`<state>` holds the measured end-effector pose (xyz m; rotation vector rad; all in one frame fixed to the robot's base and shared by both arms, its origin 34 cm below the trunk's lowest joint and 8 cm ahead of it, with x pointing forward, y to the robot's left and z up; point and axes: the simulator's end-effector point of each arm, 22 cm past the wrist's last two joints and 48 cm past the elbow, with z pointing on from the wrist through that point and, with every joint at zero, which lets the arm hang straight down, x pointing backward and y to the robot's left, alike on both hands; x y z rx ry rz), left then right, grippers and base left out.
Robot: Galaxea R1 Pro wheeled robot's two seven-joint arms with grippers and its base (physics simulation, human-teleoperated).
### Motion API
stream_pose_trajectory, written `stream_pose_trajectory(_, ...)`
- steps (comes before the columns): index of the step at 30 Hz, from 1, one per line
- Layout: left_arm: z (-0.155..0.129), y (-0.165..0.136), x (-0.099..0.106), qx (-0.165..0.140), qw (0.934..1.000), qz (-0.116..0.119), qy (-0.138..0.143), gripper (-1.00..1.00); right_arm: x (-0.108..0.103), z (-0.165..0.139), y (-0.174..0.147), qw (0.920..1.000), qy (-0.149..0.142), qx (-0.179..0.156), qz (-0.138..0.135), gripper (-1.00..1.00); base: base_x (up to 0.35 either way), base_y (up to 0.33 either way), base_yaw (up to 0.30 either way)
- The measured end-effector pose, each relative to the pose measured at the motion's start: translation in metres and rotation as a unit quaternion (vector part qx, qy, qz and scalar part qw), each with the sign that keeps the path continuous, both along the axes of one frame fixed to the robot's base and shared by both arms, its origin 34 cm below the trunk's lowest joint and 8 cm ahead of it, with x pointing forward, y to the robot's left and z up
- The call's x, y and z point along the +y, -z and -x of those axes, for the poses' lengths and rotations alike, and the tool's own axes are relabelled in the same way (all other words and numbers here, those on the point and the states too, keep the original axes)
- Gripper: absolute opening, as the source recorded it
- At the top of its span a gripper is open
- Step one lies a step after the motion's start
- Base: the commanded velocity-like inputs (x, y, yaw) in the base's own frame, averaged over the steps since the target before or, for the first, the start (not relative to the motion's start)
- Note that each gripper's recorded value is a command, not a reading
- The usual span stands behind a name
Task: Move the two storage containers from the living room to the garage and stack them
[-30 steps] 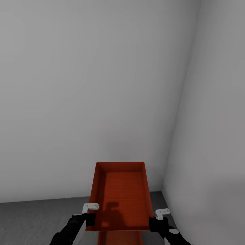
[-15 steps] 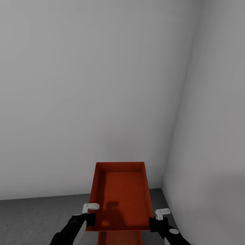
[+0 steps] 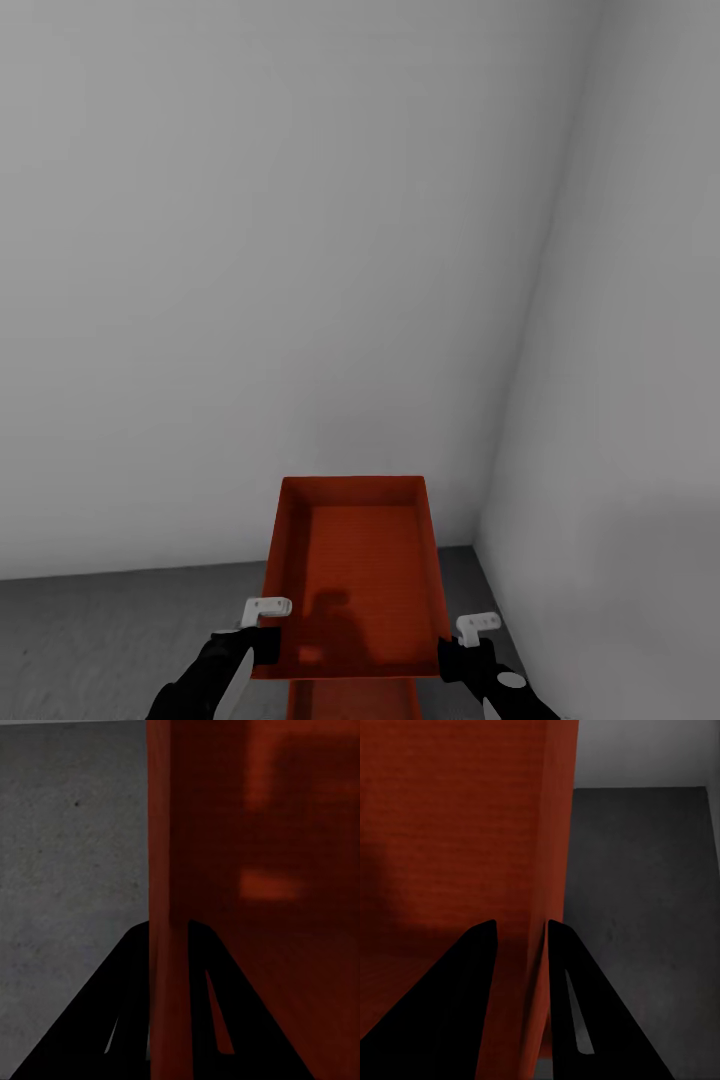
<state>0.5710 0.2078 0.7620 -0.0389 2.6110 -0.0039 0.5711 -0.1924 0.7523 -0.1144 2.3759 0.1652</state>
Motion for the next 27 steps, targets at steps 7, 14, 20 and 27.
stream_pose_trajectory(7, 0.003, 0.005, 0.000, 0.006, 1.0000, 0.000, 0.000, -1.00, 0.000, 0.003, 0.005, 1.0000, 0.000, 0.006, 0.000, -1.00, 0.000, 0.000, 0.000)
stream_pose_trajectory(14, 0.005, 0.010, 0.000, 0.011, 0.9999, 0.000, -0.001, -1.00, 0.000, 0.006, 0.010, 0.9999, 0.000, 0.011, 0.000, -1.00, 0.000, 0.000, 0.000)
stream_pose_trajectory(20, 0.008, 0.014, 0.000, 0.016, 0.9999, 0.000, -0.001, -1.00, -0.001, 0.008, 0.014, 0.9999, 0.000, 0.016, 0.000, -1.00, 0.000, 0.000, 0.000)
stream_pose_trajectory(27, 0.011, 0.020, 0.000, 0.021, 0.9998, 0.000, -0.001, -1.00, -0.001, 0.011, 0.020, 0.9998, 0.000, 0.021, 0.001, -1.00, 0.000, 0.000, 0.000)
